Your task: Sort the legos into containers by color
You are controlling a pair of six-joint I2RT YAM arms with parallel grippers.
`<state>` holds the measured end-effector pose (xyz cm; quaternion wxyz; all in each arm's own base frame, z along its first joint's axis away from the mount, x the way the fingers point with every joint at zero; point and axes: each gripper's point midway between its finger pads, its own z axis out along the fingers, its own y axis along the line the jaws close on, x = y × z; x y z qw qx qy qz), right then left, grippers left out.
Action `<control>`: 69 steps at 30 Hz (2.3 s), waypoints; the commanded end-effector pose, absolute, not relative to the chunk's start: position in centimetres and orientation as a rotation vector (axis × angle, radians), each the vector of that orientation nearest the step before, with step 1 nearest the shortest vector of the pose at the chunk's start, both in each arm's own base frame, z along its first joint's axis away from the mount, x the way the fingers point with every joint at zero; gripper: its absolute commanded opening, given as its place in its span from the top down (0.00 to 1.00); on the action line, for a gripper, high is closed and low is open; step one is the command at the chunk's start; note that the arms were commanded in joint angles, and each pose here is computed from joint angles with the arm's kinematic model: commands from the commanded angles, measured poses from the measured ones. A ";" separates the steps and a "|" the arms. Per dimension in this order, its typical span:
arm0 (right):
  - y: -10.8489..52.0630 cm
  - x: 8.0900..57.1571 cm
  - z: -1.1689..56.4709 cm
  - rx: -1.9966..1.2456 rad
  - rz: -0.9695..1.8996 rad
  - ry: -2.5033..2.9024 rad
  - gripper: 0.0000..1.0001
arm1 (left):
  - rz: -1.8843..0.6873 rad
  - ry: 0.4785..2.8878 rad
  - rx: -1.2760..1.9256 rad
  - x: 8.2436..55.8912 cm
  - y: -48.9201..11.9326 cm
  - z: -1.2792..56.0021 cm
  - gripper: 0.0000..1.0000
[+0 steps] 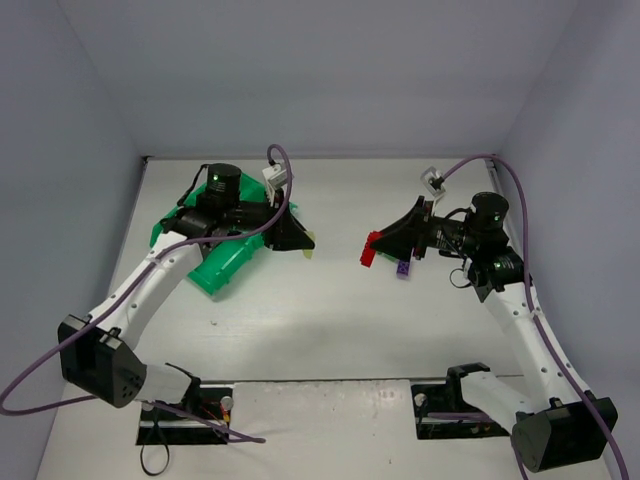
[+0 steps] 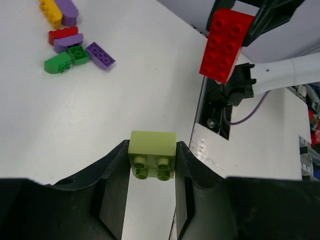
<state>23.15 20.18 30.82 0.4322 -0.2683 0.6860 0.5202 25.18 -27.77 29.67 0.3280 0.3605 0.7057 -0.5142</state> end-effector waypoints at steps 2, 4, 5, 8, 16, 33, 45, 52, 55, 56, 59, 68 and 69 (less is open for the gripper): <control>19.9 23.6 31.9 -0.689 1.246 1.652 1.00 | -1.197 1.836 0.910 26.0 -26.1 30.5 1.00; 19.9 23.8 31.8 -0.680 1.237 1.657 1.00 | -1.147 1.875 0.869 26.4 -25.3 30.1 1.00; 19.9 23.8 31.8 -0.678 1.235 1.659 1.00 | -1.135 1.883 0.862 26.6 -25.1 30.0 1.00; 19.8 24.2 31.8 -0.661 1.224 1.668 1.00 | -1.077 1.912 0.808 27.2 -23.9 29.7 1.00; 19.7 25.1 31.9 -0.638 1.197 1.678 1.00 | -0.917 1.975 0.701 28.6 -21.3 29.2 1.00; 19.7 27.1 31.3 -0.603 1.184 1.726 1.00 | -0.627 2.046 0.476 31.5 -15.9 29.2 1.00; 19.6 27.8 31.2 -0.576 1.177 1.744 1.00 | -0.484 2.052 0.399 32.5 -13.5 29.6 1.00; 19.5 28.1 31.0 -0.558 1.162 1.756 1.00 | -0.415 2.065 0.348 33.1 -12.3 29.3 1.00; 19.4 28.3 30.9 -0.550 1.157 1.760 1.00 | -0.394 2.069 0.329 33.3 -11.9 29.3 1.00; 19.4 28.3 30.7 -0.546 1.156 1.766 1.00 | -0.387 2.072 0.323 33.3 -11.7 29.3 1.00; 19.4 28.4 30.7 -0.545 1.154 1.768 1.00 | -0.362 2.077 0.310 33.6 -11.4 29.2 1.00; 19.3 28.5 30.7 -0.541 1.144 1.771 1.00 | -0.300 2.080 0.268 34.4 -10.3 28.9 1.00; 19.3 28.5 30.6 -0.539 1.141 1.774 1.00 | -0.294 2.080 0.267 34.6 -10.3 28.8 1.00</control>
